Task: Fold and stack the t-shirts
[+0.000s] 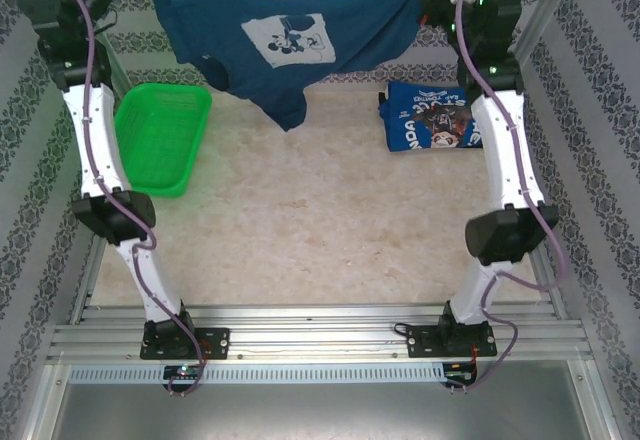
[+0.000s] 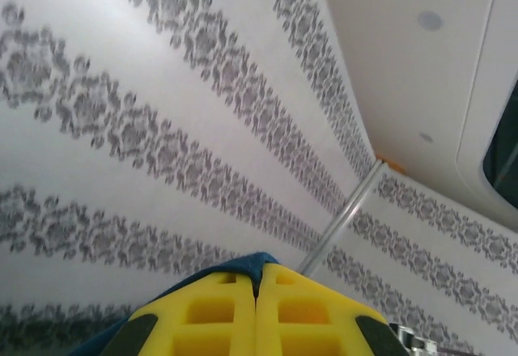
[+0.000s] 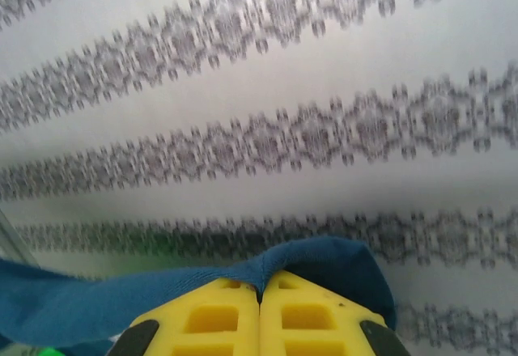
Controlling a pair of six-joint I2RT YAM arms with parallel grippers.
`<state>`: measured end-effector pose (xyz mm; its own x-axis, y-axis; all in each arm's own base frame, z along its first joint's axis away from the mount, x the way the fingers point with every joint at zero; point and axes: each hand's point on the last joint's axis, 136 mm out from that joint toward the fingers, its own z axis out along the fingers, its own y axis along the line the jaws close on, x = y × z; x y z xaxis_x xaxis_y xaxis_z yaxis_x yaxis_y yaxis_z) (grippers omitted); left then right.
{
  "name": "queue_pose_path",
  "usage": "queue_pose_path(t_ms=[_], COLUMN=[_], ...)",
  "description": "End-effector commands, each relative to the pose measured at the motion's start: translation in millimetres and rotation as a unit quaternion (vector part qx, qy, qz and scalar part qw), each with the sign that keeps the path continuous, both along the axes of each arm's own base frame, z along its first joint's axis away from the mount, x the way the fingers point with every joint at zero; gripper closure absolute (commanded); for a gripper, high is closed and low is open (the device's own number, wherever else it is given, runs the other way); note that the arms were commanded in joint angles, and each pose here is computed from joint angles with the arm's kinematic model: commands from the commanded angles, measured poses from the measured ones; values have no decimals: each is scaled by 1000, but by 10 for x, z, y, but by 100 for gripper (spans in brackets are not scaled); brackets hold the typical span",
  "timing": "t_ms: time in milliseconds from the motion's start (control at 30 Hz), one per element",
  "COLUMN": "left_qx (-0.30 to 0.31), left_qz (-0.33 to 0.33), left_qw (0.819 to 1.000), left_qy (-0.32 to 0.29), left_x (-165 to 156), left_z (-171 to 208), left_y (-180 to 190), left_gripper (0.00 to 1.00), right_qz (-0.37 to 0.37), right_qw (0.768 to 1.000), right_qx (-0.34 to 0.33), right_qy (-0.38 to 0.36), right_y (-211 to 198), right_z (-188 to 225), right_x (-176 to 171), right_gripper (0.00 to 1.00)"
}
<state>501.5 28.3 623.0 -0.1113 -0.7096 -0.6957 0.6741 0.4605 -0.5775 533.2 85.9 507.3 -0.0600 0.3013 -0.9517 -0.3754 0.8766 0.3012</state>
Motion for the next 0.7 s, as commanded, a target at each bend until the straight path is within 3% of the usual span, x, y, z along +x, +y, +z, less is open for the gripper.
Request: queue_pose_path(t_ms=[0, 100, 200, 267, 400, 467, 567, 667], left_qx=[32, 69, 45, 32, 11, 2, 3, 22], left_qz=[-19, 3, 14, 30, 55, 36, 31, 46], left_qw=[998, 997, 998, 993, 976, 977, 971, 961], left_qy=[-60, -22, 50, 112, 208, 212, 237, 271], left_x=[-501, -808, -1003, -1117, -1340, -1443, -1605, -1784], left_z=[-232, -1000, -1884, -2577, -3552, -3682, -3935, -4198], left_y=[-214, -400, -424, -420, -418, -497, -556, -583], left_gripper=[100, 100, 100, 100, 100, 100, 100, 100], right_qz=[-1, -5, 1, 14, 21, 17, -15, -53], right_qw=[1000, 996, 986, 975, 958, 947, 932, 923], right_qx=[-13, -21, -51, -64, -57, -68, -64, -54], right_qy=[24, 84, 159, 212, 282, 313, 357, 376], right_y=[19, 60, 195, 294, 351, 325, 158, -22], right_z=[-614, -1504, -2483, -2981, -3452, -3573, -3724, -3807], right_x=[-118, -366, -671, -894, -1292, -1497, -1829, -2111], right_gripper=[100, 100, 96, 87, 68, 64, 44, 33])
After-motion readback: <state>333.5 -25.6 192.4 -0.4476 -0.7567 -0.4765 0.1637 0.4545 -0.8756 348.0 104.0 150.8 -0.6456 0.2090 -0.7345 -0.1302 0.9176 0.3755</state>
